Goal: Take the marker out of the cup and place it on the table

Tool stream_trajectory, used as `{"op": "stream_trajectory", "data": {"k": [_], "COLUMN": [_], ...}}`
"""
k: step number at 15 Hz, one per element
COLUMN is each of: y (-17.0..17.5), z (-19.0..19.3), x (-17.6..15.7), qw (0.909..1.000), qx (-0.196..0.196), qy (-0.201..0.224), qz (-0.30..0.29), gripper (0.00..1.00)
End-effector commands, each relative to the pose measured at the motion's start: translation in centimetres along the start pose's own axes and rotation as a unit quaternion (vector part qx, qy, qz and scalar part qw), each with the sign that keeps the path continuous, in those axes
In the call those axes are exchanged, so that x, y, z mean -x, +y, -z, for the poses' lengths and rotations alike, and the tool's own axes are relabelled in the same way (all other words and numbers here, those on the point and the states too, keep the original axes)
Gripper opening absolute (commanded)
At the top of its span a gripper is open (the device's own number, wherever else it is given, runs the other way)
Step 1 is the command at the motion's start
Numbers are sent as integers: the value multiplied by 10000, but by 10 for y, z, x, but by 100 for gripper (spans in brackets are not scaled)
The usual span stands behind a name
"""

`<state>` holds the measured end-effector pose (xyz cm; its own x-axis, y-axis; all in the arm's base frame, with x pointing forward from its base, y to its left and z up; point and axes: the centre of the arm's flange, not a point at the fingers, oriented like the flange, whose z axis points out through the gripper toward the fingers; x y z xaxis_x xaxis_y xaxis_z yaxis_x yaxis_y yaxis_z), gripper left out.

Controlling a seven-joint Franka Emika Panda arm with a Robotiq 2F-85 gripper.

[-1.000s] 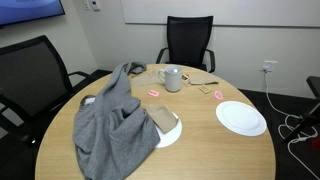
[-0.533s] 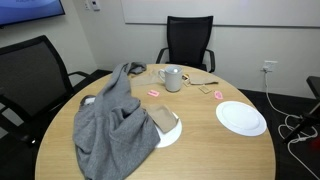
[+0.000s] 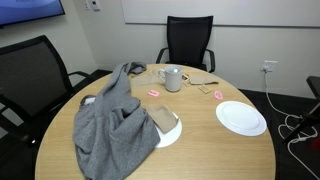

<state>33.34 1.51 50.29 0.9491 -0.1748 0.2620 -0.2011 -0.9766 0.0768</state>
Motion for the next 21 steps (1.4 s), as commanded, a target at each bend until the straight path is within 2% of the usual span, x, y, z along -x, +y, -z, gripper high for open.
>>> {"op": "stream_trajectory", "data": {"k": [1,5,10,17,21], "y": [25,61,103,136,139], "z": [21,28,3,-46,-73], "x": [-40,-78,-121,-165,-179], "qw": [9978,9909,9757,9458,9266], "qx": [-133,-224,-320,-340,-317], "qy": [249,389,465,703,569], "qz": [-601,-1267,-2115,-3152,-3704], "gripper": [100,100,100,100,100]}}
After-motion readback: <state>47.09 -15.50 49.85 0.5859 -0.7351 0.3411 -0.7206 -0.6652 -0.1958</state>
